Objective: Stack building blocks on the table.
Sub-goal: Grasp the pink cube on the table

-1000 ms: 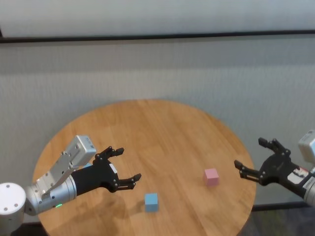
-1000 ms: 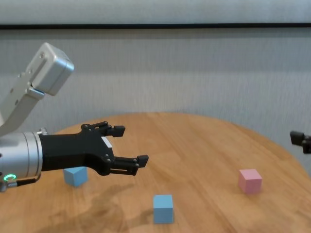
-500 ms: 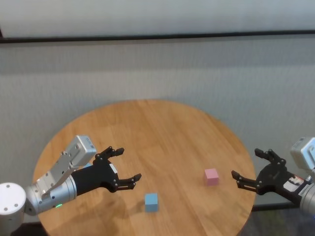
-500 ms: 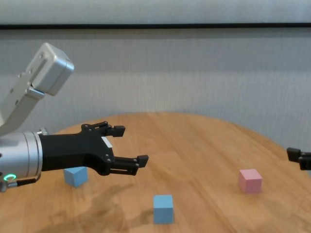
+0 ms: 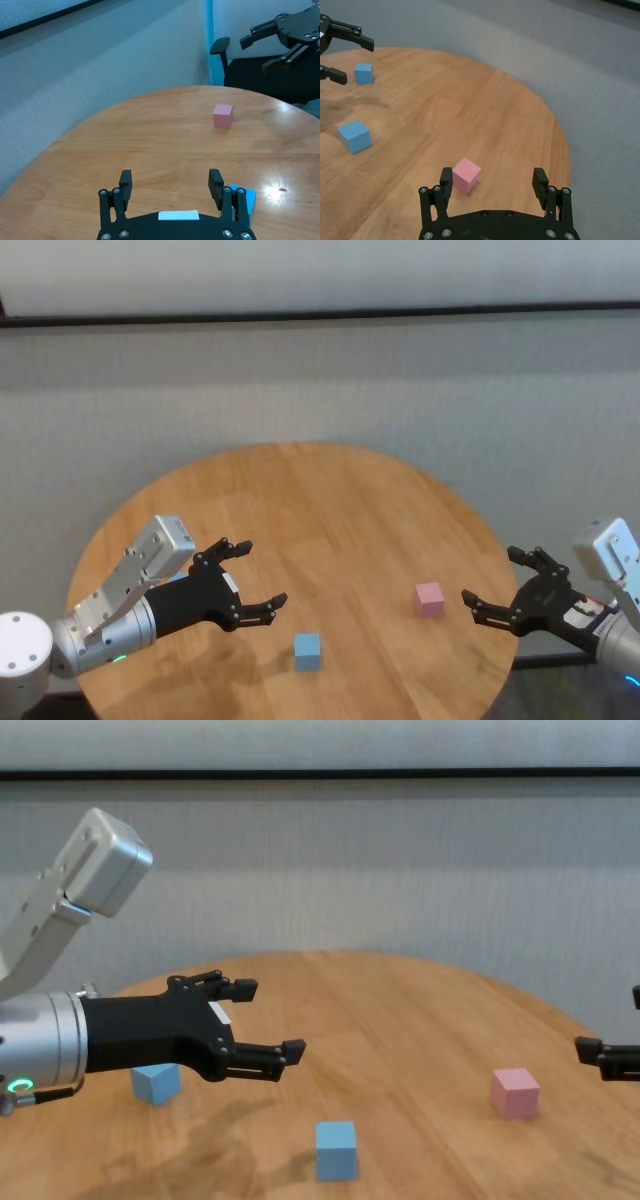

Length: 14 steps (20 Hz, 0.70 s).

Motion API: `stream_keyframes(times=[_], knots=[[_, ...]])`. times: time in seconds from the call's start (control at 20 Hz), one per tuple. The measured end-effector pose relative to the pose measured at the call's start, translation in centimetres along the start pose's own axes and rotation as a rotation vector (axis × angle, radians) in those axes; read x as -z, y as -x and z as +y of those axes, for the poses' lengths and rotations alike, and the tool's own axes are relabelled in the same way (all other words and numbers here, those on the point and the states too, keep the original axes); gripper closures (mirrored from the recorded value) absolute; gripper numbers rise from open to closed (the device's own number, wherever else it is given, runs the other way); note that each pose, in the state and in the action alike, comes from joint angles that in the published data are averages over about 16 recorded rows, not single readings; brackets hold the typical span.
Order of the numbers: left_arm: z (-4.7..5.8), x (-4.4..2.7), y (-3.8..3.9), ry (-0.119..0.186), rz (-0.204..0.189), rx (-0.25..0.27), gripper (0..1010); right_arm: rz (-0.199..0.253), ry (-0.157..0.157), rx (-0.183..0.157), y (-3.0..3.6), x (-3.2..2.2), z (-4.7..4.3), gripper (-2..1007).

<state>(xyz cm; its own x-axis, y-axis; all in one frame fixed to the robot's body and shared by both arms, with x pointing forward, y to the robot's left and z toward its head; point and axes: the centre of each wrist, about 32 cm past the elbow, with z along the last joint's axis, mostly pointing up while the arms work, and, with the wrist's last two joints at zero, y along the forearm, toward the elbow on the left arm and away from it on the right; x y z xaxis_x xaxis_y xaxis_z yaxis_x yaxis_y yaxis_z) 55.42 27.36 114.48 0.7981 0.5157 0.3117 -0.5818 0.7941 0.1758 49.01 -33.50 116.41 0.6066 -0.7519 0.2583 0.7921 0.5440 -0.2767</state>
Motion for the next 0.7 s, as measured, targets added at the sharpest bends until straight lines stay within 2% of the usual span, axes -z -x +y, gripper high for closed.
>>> stream_keyframes(times=[0.45, 0.7], knots=[[0.0, 0.00, 0.00, 0.000, 0.000, 0.000, 8, 0.011, 0.017, -0.033, -0.01, 0.00, 1.52, 0], [0.0, 0.00, 0.00, 0.000, 0.000, 0.000, 8, 0.014, 0.028, -0.047, 0.18, -0.03, 2.06, 0]])
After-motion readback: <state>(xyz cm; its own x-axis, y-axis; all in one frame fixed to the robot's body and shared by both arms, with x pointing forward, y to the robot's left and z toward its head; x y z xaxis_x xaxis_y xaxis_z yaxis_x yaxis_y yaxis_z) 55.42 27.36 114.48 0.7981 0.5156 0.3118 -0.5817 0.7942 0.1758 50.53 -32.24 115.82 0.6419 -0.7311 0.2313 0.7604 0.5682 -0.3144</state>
